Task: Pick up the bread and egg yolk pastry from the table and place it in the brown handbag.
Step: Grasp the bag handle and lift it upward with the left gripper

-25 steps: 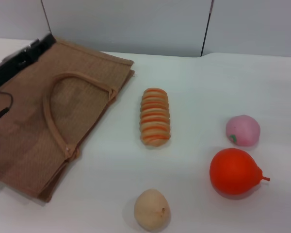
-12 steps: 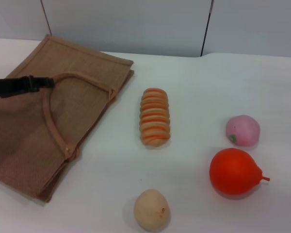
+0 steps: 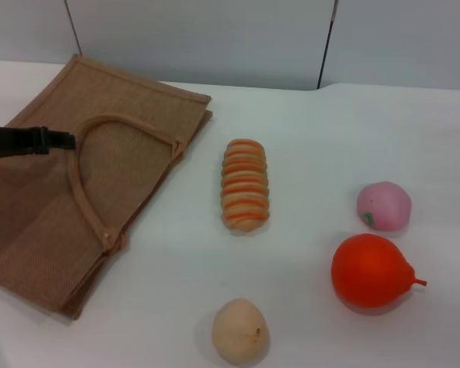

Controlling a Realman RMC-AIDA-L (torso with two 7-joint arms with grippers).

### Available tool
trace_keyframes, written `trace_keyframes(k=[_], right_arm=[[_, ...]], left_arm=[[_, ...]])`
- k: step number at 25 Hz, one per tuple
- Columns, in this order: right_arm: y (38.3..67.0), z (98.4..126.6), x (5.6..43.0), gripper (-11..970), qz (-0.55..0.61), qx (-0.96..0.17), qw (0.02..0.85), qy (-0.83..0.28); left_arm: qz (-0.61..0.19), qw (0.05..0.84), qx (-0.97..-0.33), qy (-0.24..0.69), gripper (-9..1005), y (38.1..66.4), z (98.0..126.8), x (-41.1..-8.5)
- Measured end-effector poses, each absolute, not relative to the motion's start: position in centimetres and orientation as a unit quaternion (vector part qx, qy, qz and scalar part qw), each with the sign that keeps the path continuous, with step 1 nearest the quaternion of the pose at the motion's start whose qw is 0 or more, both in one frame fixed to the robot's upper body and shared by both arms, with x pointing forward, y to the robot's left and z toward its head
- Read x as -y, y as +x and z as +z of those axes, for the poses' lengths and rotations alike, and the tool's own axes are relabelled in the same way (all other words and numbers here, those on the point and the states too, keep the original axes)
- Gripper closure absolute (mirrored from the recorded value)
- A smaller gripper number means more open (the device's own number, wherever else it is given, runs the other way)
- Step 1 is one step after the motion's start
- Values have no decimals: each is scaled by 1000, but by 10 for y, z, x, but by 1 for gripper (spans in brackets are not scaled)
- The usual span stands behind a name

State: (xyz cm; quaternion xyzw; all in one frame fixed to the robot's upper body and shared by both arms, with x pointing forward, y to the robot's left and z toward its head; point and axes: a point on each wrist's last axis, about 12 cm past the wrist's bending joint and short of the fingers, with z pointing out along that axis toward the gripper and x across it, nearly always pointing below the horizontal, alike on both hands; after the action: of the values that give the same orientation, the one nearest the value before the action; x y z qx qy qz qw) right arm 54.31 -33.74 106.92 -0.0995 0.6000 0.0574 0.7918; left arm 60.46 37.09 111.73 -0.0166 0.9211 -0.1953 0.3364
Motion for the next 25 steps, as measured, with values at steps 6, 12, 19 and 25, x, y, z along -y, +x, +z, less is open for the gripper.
trace_keyframes(k=[6, 12, 19, 25], right_arm=[[544, 1069, 337, 163, 58, -601, 791, -99], [544, 1069, 336, 163, 59, -601, 791, -99], [545, 1069, 337, 162, 56, -602, 790, -97], [544, 1068, 338, 162, 55, -605, 789, -96]], left_arm=[[-188, 343, -920, 3, 428, 612, 1121, -364], [-188, 332, -924, 17, 429, 618, 1117, -354], [-171, 313, -934, 21, 430, 622, 1113, -348], [-167, 308, -936, 17, 430, 621, 1113, -351]])
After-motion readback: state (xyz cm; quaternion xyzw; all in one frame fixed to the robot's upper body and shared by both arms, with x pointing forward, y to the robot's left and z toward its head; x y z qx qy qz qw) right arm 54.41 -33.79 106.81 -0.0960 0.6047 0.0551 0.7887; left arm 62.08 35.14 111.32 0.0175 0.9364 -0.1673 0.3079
